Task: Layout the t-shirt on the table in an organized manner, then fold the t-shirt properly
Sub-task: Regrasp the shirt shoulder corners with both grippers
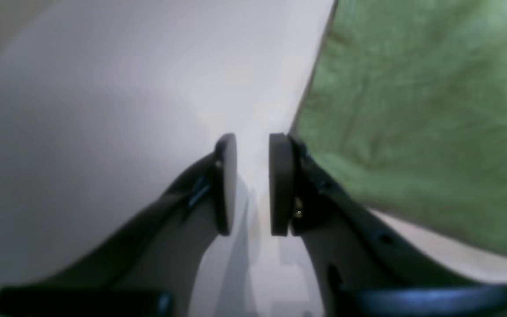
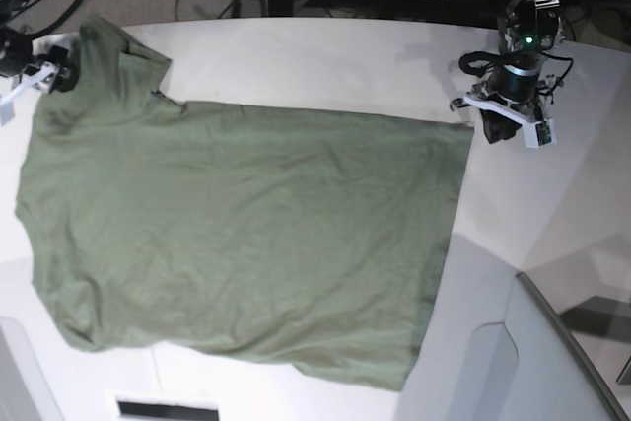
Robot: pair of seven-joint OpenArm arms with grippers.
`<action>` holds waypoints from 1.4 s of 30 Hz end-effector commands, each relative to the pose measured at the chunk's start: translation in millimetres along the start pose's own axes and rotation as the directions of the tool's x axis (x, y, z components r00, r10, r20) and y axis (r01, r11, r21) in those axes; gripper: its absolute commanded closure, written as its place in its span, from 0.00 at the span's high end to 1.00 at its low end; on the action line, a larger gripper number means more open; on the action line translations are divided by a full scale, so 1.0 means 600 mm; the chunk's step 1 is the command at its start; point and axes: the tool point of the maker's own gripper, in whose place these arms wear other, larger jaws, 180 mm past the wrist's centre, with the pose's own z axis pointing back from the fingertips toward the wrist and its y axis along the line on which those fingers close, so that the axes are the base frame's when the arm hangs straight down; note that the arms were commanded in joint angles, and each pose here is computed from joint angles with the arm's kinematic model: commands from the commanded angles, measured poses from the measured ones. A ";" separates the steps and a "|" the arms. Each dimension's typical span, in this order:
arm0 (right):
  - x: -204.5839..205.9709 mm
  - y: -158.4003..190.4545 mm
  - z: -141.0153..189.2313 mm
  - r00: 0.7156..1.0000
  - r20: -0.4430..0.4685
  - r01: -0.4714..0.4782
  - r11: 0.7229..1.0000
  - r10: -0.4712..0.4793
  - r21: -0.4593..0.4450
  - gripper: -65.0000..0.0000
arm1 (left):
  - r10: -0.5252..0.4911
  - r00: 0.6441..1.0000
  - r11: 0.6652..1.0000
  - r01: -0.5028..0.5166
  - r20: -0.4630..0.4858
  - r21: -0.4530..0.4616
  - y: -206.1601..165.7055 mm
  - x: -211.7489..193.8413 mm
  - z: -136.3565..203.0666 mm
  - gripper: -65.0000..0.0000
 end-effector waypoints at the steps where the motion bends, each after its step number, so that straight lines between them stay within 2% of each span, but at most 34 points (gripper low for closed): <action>1: -0.011 -0.007 0.003 0.999 -0.040 -0.014 1.000 0.013 -0.018 0.56 | -0.004 0.999 1.000 0.004 0.038 0.002 0.002 0.017 0.002 0.20; 12: -0.007 -0.004 0.001 0.999 -0.036 -0.013 1.000 0.013 -0.013 0.56 | 0.008 1.000 1.000 -0.008 0.027 -0.001 -0.004 0.008 0.004 0.22; 16: -0.004 0.018 -0.009 0.996 -0.052 -0.068 0.998 0.068 0.009 0.56 | 0.008 1.000 1.000 -0.008 0.026 0.000 -0.003 0.007 0.005 0.22; 25: -0.011 0.035 -0.018 0.996 -0.059 -0.068 0.997 0.070 0.031 0.55 | 0.011 1.000 1.000 -0.012 0.028 0.008 0.002 0.008 0.006 0.22; 27: -0.011 0.035 -0.018 0.996 -0.059 -0.068 0.997 0.070 0.031 0.45 | 0.011 1.000 1.000 -0.012 0.026 0.008 0.002 0.007 0.006 0.25; 30: -0.011 0.035 -0.018 0.996 -0.059 -0.068 0.997 0.070 0.031 0.15 | 0.011 1.000 1.000 -0.012 0.026 0.008 0.002 0.007 0.006 0.44; 32: -0.011 0.035 -0.018 0.996 -0.061 -0.070 0.997 0.072 0.030 0.00 | 0.013 1.000 1.000 -0.013 0.025 0.008 0.003 0.006 0.006 0.56; 34: -0.011 0.035 -0.018 0.995 -0.063 -0.070 0.997 0.072 0.030 0.00 | 0.013 1.000 1.000 -0.013 0.025 0.008 0.003 0.006 0.006 0.63; 37: -0.011 0.035 -0.018 0.996 -0.061 -0.070 0.997 0.072 0.030 0.01 | 0.032 0.999 0.999 -0.033 0.022 0.005 0.002 0.004 0.006 0.65; 39: -0.011 0.034 -0.018 0.996 -0.061 -0.070 0.997 0.072 0.030 0.01 | 0.124 0.992 0.992 -0.124 -0.010 0.000 0.008 -0.018 0.009 0.66; 42: -0.013 0.034 -0.017 0.995 -0.062 -0.070 0.997 0.071 0.029 0.01 | 0.263 0.963 0.965 -0.262 -0.059 0.025 0.038 -0.051 0.007 0.66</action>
